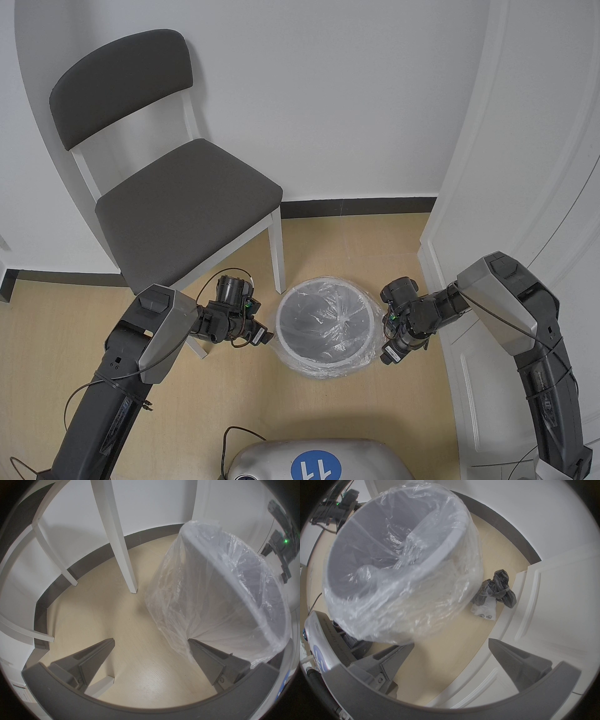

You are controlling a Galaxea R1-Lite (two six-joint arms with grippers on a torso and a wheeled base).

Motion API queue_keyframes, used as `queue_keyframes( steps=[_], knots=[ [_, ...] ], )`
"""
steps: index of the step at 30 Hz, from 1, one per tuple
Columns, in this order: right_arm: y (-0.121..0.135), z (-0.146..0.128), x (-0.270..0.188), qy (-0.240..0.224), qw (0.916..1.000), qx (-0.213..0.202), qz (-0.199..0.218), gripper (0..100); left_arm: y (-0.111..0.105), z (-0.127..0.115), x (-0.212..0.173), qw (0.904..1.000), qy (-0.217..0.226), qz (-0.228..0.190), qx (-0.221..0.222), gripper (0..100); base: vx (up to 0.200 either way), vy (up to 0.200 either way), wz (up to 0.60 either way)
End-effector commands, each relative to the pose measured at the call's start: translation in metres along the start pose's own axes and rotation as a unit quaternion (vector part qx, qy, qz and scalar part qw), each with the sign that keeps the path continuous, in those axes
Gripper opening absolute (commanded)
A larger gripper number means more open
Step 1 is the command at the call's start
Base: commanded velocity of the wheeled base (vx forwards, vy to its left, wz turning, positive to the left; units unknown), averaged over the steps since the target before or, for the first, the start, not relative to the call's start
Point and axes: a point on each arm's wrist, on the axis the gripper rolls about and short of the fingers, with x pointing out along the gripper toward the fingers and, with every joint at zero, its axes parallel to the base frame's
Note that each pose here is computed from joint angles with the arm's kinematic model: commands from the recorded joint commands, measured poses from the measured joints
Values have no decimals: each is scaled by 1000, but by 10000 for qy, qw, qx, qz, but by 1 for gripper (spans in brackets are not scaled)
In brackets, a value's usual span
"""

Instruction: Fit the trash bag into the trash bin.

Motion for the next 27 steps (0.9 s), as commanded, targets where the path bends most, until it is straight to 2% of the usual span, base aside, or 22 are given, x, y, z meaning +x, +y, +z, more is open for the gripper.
queue_keyframes(
  steps=[1,4,5,6,8,9,10,11,12,15,17,19,22,23,27],
  knots=[
    [-17,-27,-26,-391,9983,207,-377,100,9,10,-36,9998,-50,-137,-118,100,0,0,0],
    [-30,-45,-28,-791,9940,335,-684,100,3,-1,-46,9996,-112,-218,-110,100,0,0,0],
    [-30,-45,-28,-791,9940,335,-684,100,3,-1,-46,9996,-112,-218,-110,100,0,0,0],
    [-37,-54,-29,-947,9915,331,-832,100,1,-3,-51,9995,-243,-175,-101,100,0,0,0],
    [-53,-73,-25,-1410,9810,558,-1207,100,0,-8,-61,9983,-570,-47,-82,100,0,0,0],
    [-54,-74,-24,-1442,9803,571,-1221,100,0,-8,-62,9983,-576,-39,-86,100,0,0,0],
    [-59,-81,-17,-1782,9708,854,-1360,100,-2,-13,-67,9980,-633,-17,-81,100,0,0,0],
    [-61,-85,-11,-1920,9660,1054,-1374,100,-3,-15,-68,9981,-618,-23,-82,100,0,0,0],
    [-62,-87,-6,-2066,9606,1274,-1351,100,-4,-19,-70,9982,-587,-27,-93,100,0,0,0],
    [-67,-86,-1,-2167,9538,1612,-1313,100,-9,-24,-77,9983,-544,-75,-182,100,0,0,0],
    [-68,-75,-1,-2356,9429,2017,-1219,100,-13,-25,-78,9967,-712,-48,-392,100,0,0,0],
    [-61,-66,-1,-2426,9366,2310,-1029,100,-15,-25,-78,9946,-902,-10,-521,100,0,0,0],
    [-51,-59,1,-2347,9373,2445,-820,100,-15,-26,-79,9929,-1031,30,-586,100,0,0,0],
    [-46,-56,3,-2202,9395,2558,-591,100,-15,-27,-79,9922,-1091,120,-586,100,0,0,0],
    [-44,-56,2,-2269,9390,2572,-253,100,-15,-27,-79,9919,-1104,211,-592,100,0,0,0]
  ],
)
